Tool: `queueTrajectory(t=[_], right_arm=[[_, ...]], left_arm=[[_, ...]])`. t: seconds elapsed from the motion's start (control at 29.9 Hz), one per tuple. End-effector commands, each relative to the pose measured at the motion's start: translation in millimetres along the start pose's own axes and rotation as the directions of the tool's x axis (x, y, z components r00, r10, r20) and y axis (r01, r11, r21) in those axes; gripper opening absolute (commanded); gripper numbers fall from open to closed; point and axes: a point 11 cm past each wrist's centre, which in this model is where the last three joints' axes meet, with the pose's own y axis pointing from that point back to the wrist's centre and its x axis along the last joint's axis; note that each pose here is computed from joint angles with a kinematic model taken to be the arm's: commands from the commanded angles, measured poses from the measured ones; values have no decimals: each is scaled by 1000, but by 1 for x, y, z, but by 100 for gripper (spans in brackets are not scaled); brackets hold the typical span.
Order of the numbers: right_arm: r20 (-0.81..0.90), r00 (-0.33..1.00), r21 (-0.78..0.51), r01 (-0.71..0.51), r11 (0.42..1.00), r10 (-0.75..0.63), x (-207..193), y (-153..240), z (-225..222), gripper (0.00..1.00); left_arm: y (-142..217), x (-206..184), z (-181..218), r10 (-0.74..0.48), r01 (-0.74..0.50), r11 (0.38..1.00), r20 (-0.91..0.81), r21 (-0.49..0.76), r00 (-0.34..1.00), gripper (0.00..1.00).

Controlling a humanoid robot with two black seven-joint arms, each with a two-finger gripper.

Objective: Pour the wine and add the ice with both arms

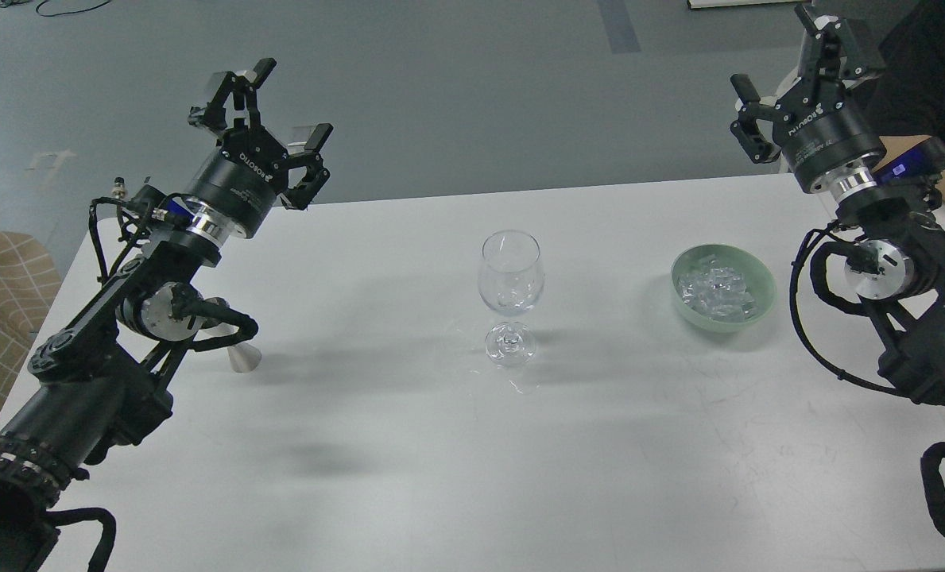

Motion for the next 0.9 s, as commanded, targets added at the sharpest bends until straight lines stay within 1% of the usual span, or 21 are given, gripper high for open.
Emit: queueTrajectory(t=[0.0, 0.2, 0.43, 0.57, 0.6, 0.87], right_arm=[[17, 1000, 37, -11, 999, 10, 1, -2, -5, 100], [33, 999, 65, -13, 998, 11, -3, -9, -12, 100], [38, 999, 66, -15, 998, 13, -5, -11, -11, 100], [59, 998, 60, -16, 998, 12, -14, -13, -2, 100], [64, 998, 58, -14, 998, 10, -15, -12, 1, 100], [62, 998, 46, -28, 999, 25, -12, -10, 4, 100]], left_arm=[[0, 0, 0, 0, 0, 1000, 0, 1, 1000, 99], [0, 1, 0, 2, -2, 1000, 0, 0, 1000, 99], [2, 10, 7, 13, -13, 1000, 21, 5, 1000, 99], [5, 22, -1, 64, -64, 998, 19, 25, 998, 99], [6, 22, -2, 61, -61, 998, 14, 26, 998, 99], [7, 30, 2, 111, -111, 994, 11, 7, 994, 99]])
